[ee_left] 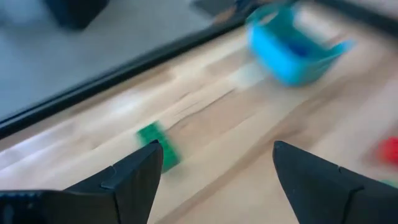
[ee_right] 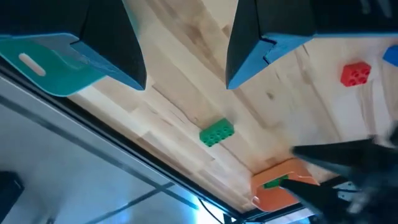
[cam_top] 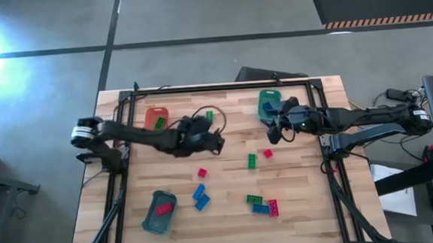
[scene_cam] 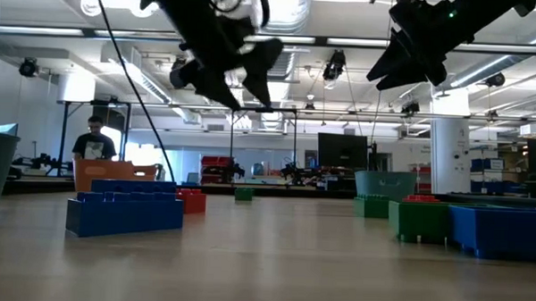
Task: Sort & place blocks by color
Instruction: Put the green game piece into the orange bin
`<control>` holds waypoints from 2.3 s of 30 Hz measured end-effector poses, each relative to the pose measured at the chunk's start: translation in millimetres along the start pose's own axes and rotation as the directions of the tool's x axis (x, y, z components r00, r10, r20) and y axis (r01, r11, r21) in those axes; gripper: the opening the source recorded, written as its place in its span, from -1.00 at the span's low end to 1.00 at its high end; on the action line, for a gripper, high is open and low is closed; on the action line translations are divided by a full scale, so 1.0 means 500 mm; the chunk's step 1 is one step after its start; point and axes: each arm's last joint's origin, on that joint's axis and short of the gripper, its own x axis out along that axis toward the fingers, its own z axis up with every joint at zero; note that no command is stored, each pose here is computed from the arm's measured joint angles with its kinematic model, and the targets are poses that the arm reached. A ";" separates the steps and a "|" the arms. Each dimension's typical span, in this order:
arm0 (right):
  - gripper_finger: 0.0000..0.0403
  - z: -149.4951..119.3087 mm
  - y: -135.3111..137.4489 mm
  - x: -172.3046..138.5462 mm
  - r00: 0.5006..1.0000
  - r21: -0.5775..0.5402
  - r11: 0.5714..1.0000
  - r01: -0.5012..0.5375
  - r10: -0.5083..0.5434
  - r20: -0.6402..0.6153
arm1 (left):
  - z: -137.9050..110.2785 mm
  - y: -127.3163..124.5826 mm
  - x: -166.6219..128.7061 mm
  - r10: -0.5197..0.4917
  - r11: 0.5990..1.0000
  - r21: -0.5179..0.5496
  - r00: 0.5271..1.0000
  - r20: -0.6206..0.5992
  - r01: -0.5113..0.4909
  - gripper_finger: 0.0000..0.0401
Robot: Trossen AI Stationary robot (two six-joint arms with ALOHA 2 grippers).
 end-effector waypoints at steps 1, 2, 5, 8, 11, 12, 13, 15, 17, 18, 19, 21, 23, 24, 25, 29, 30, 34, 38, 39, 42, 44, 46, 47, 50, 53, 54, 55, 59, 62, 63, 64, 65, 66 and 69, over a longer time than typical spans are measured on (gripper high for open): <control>0.04 0.000 0.000 -0.001 1.000 -0.006 1.000 0.000 0.000 0.001 | 0.004 0.002 0.014 0.029 1.000 0.010 0.999 -0.035 -0.029 0.42; 0.04 0.000 -0.001 -0.001 1.000 -0.012 1.000 0.000 0.000 0.002 | 0.008 0.004 0.028 0.054 0.998 0.015 0.997 -0.057 -0.053 0.42; 0.04 0.001 -0.002 -0.004 1.000 -0.026 1.000 0.000 0.000 0.003 | 0.018 0.014 0.074 0.088 0.996 0.004 0.990 -0.107 -0.088 0.42; 0.04 0.001 -0.003 -0.006 1.000 -0.033 0.999 -0.001 0.002 0.007 | 0.024 0.031 0.124 0.106 0.994 -0.021 0.982 -0.159 -0.111 0.42; 0.04 0.002 -0.003 -0.008 1.000 -0.045 0.999 -0.002 0.002 0.009 | 0.019 0.052 0.169 0.135 0.988 -0.049 0.969 -0.205 -0.148 0.42; 0.04 0.002 -0.003 -0.008 1.000 -0.047 0.999 -0.002 0.002 0.009 | 0.015 0.058 0.181 0.142 0.986 -0.051 0.965 -0.222 -0.157 0.42; 0.04 0.002 -0.003 -0.008 1.000 -0.049 0.999 -0.002 0.002 0.009 | 0.012 0.064 0.191 0.145 0.985 -0.055 0.961 -0.236 -0.162 0.42; 0.04 0.002 -0.003 -0.008 1.000 -0.053 0.999 -0.002 0.002 0.009 | 0.002 0.069 0.209 0.150 0.983 -0.066 0.953 -0.264 -0.173 0.42; 0.04 0.002 -0.003 -0.008 1.000 -0.056 0.998 -0.001 0.002 0.009 | -0.010 0.070 0.222 0.158 0.981 -0.063 0.946 -0.284 -0.183 0.42; 0.04 0.002 -0.003 -0.008 1.000 -0.056 0.998 -0.001 0.002 0.008 | -0.015 0.070 0.228 0.161 0.981 -0.059 0.943 -0.290 -0.186 0.42; 0.04 0.002 -0.003 -0.008 1.000 -0.059 0.998 -0.001 0.002 0.009 | -0.020 0.069 0.233 0.159 0.981 -0.059 0.941 -0.297 -0.185 0.42; 0.04 0.001 -0.003 -0.008 1.000 -0.067 0.998 -0.001 0.002 0.008 | -0.029 0.065 0.244 0.151 0.982 -0.065 0.942 -0.300 -0.178 0.42; 0.04 0.001 -0.003 -0.008 1.000 -0.068 0.998 -0.001 0.002 0.008 | -0.036 0.063 0.251 0.150 0.982 -0.063 0.941 -0.305 -0.177 0.42; 0.04 0.001 -0.003 -0.008 1.000 -0.067 0.998 -0.001 0.002 0.008 | -0.037 0.062 0.254 0.146 0.982 -0.069 0.943 -0.300 -0.174 0.42; 0.04 0.001 -0.003 -0.008 1.000 -0.067 0.998 -0.002 0.002 0.008 | -0.040 0.061 0.258 0.146 0.982 -0.070 0.943 -0.300 -0.174 0.42; 0.04 0.001 -0.003 -0.008 1.000 -0.068 0.998 -0.001 0.002 0.008 | -0.048 0.060 0.268 0.150 0.982 -0.068 0.941 -0.303 -0.178 0.42; 0.04 0.001 -0.003 -0.008 1.000 -0.067 0.998 -0.001 0.002 0.009 | -0.050 0.061 0.269 0.151 0.982 -0.067 0.941 -0.304 -0.179 0.42; 0.04 0.001 -0.003 -0.008 1.000 -0.067 0.998 -0.001 0.001 0.008 | -0.055 0.062 0.271 0.141 0.982 -0.079 0.946 -0.291 -0.171 0.42; 0.04 0.001 -0.003 -0.008 1.000 -0.067 0.998 -0.001 0.002 0.008 | -0.056 0.063 0.273 0.138 0.982 -0.086 0.949 -0.285 -0.169 0.38; 0.04 0.001 -0.003 -0.008 1.000 -0.067 0.998 -0.001 0.002 0.008 | -0.056 0.063 0.274 0.139 0.982 -0.087 0.948 -0.285 -0.170 0.35; 0.04 0.001 -0.003 -0.007 1.000 -0.067 0.998 -0.001 0.002 0.008 | -0.060 0.065 0.276 0.146 0.979 -0.098 0.946 -0.288 -0.180 0.26; 0.04 0.000 -0.003 -0.007 1.000 -0.068 0.998 -0.001 0.001 0.007 | -0.060 0.066 0.276 0.146 0.978 -0.100 0.946 -0.289 -0.182 0.20; 0.04 0.000 -0.004 -0.007 1.000 -0.068 0.998 -0.001 0.001 0.007 | -0.062 0.066 0.276 0.148 0.978 -0.099 0.945 -0.291 -0.184 0.13; 0.04 0.000 -0.004 -0.007 1.000 -0.068 0.998 -0.001 0.001 0.007 | -0.063 0.067 0.276 0.149 0.978 -0.098 0.945 -0.292 -0.185 0.10; 0.04 0.000 -0.004 -0.007 1.000 -0.068 0.998 -0.001 0.001 0.007 | -0.064 0.067 0.276 0.150 0.978 -0.096 0.944 -0.294 -0.186 -0.01; 0.04 0.000 -0.004 -0.007 1.000 -0.068 0.998 -0.001 0.001 0.007 | -0.064 0.067 0.276 0.151 0.978 -0.097 0.944 -0.294 -0.186 -0.11; 0.04 0.000 -0.004 -0.007 1.000 -0.067 0.998 -0.001 0.001 0.007 | -0.064 0.067 0.276 0.151 0.978 -0.097 0.944 -0.294 -0.186 -0.15; 0.04 0.000 -0.004 -0.007 1.000 -0.067 0.998 -0.001 0.001 0.007 | -0.063 0.067 0.276 0.150 0.978 -0.097 0.944 -0.294 -0.186 -0.18; 0.04 0.000 -0.004 -0.007 1.000 -0.067 0.998 -0.001 0.001 0.007 | -0.064 0.067 0.276 0.150 0.978 -0.097 0.944 -0.294 -0.186 -0.27; 0.04 0.000 -0.004 -0.007 1.000 -0.067 0.998 -0.001 0.001 0.007 | -0.063 0.067 0.276 0.149 0.978 -0.099 0.945 -0.292 -0.185 -0.29; 0.04 0.000 -0.004 -0.007 1.000 -0.067 0.998 -0.001 0.001 0.007 | -0.063 0.067 0.276 0.150 0.978 -0.099 0.945 -0.291 -0.185 -0.29; 0.04 0.000 -0.004 -0.007 1.000 -0.067 0.998 -0.001 0.001 0.007 | -0.064 0.066 0.275 0.151 0.978 -0.098 0.945 -0.290 -0.186 -0.29; 0.04 0.000 -0.004 -0.007 1.000 -0.067 0.998 -0.001 0.001 0.007 | -0.064 0.065 0.275 0.151 0.978 -0.097 0.945 -0.289 -0.186 -0.30; 0.04 0.000 -0.004 -0.007 1.000 -0.068 0.998 -0.001 0.001 0.007 | -0.065 0.064 0.274 0.150 0.978 -0.095 0.946 -0.288 -0.184 -0.30; 0.04 0.000 -0.004 -0.007 1.000 -0.068 0.998 -0.001 0.001 0.007 | -0.063 0.057 0.263 0.149 0.981 -0.082 0.949 -0.279 -0.178 -0.30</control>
